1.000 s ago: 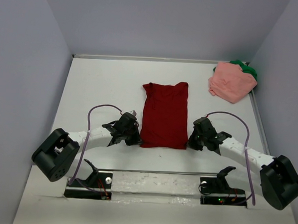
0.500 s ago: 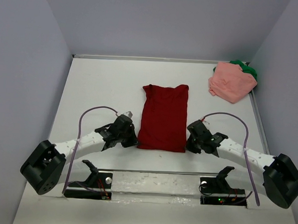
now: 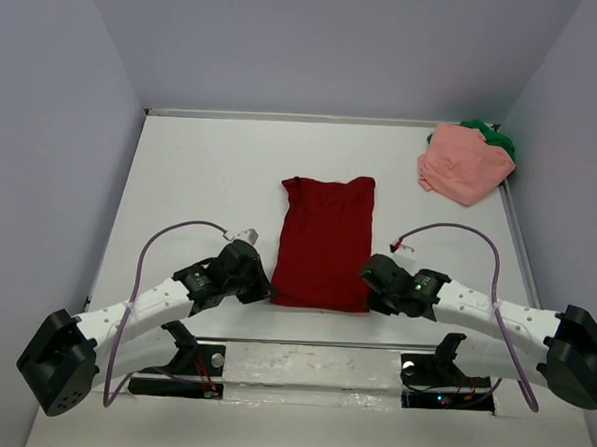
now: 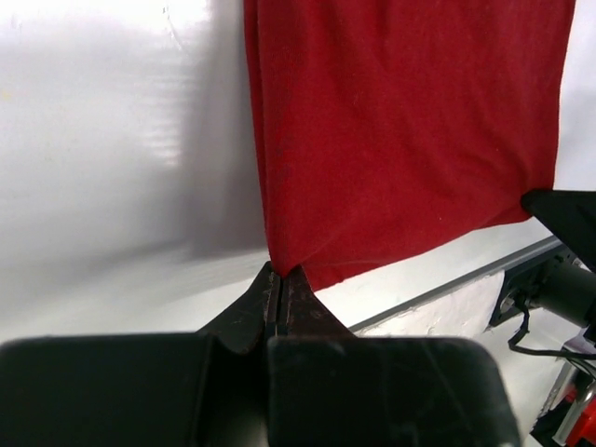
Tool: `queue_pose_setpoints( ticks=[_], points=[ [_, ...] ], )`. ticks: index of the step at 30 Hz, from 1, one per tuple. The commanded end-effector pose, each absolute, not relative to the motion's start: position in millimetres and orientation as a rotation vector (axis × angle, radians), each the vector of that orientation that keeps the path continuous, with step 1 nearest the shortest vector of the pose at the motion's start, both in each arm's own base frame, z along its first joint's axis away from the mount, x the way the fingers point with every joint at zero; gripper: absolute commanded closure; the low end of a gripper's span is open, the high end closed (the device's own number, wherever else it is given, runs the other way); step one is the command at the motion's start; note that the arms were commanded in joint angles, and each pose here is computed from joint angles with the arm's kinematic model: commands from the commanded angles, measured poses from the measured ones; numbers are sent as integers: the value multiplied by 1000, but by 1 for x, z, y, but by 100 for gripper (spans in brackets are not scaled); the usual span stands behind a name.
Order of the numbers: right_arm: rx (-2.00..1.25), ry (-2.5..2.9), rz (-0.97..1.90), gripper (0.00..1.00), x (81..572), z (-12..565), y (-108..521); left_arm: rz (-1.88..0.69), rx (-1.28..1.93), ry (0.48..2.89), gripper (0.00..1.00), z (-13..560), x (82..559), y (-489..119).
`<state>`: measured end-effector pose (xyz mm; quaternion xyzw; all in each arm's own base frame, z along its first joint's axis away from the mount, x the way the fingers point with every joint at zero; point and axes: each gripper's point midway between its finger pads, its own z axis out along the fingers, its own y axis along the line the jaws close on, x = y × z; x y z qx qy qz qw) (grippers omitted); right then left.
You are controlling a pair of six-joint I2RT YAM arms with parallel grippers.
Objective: Fold and stack the t-shirts
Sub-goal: Fold the tshirt
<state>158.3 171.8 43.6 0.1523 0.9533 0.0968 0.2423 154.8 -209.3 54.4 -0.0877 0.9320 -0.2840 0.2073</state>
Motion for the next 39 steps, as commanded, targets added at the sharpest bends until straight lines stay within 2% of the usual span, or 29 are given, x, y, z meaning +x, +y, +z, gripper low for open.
queue_pose_setpoints(
  ticks=[1, 7, 18, 23, 39],
  points=[
    [488, 2547, 169, 100, 149, 56, 166, -775, -287, 2615, 100, 49, 141, -201],
    [441, 2568, 109, 100, 129, 52, 177, -795, -284, 2608, 100, 53, 131, -203],
    [479, 2530, 88, 100, 123, 54, 175, -807, -296, 2598, 100, 58, 123, -202],
    [457, 2462, 36, 100, 132, 67, 161, -791, -283, 2603, 100, 57, 125, -205],
    [422, 2426, 130, 100, 172, 83, 145, -753, -234, 2625, 100, 53, 135, -218]
  ],
)
